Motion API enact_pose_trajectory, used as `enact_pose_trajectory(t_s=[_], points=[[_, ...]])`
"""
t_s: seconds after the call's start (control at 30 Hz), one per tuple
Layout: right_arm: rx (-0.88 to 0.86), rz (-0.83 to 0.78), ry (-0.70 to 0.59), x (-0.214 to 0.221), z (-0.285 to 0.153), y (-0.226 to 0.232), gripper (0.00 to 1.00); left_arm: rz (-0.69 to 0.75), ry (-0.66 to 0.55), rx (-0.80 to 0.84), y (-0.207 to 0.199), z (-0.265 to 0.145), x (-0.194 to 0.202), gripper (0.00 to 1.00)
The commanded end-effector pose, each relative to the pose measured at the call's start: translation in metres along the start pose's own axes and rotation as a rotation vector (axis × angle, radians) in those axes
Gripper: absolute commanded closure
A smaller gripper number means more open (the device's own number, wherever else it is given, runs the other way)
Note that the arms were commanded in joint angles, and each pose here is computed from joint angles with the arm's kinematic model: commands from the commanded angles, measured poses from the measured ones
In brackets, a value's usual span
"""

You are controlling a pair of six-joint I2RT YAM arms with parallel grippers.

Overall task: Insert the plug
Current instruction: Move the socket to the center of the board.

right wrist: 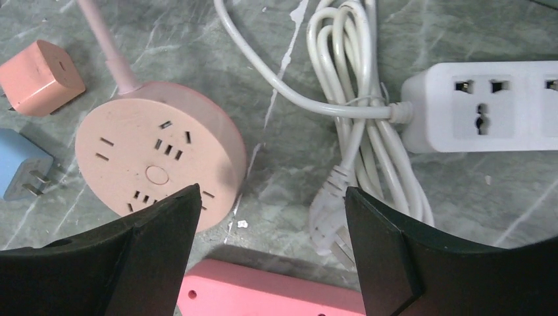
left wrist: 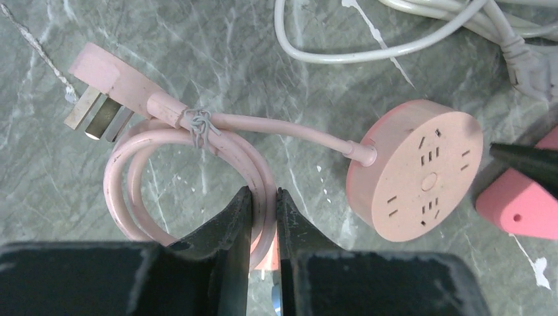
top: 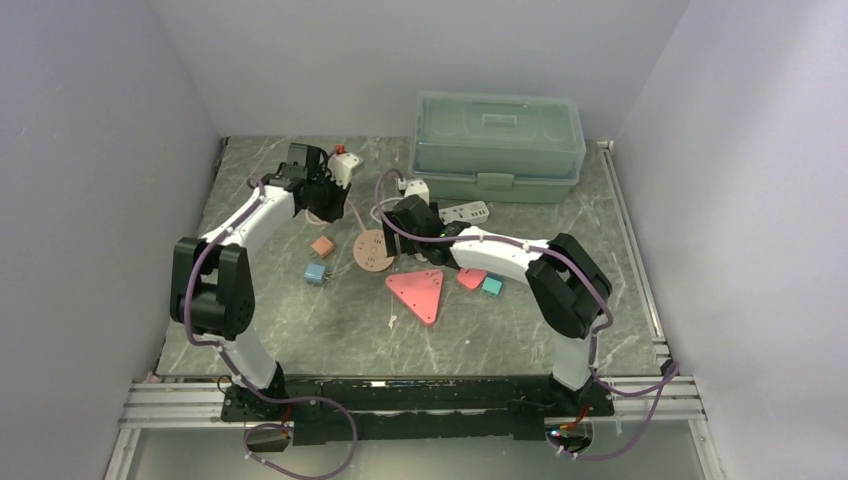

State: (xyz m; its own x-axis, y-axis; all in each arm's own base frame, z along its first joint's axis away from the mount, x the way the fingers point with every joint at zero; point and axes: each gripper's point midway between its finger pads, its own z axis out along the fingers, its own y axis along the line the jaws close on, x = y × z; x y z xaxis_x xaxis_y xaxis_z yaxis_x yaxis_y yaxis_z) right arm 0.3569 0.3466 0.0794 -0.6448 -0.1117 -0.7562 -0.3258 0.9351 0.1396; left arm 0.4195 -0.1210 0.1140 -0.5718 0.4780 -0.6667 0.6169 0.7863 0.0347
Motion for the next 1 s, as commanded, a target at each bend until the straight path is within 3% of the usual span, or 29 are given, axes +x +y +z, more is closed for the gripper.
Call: enact_pose_trajectory(t_s=[0.0, 0.53, 0.97], points=[[-0.048, 0.043, -0.101, -0.032, -0.021, 0.008, 0.16, 0.036, -0.043, -0.002, -0.006, -0.036, -0.015, 1.0], [-0.13, 0.026, -0.1, -0.037, -0.015, 0.036, 0.14, -0.006, 0.15, -0.052, -0.043, -0.099, 0.073, 1.0], [-0.193, -0.026, -0.039, -0.01, -0.006, 0.071, 0.14, -0.054, 0.24, -0.133, -0.048, -0.114, 0.125, 1.0]])
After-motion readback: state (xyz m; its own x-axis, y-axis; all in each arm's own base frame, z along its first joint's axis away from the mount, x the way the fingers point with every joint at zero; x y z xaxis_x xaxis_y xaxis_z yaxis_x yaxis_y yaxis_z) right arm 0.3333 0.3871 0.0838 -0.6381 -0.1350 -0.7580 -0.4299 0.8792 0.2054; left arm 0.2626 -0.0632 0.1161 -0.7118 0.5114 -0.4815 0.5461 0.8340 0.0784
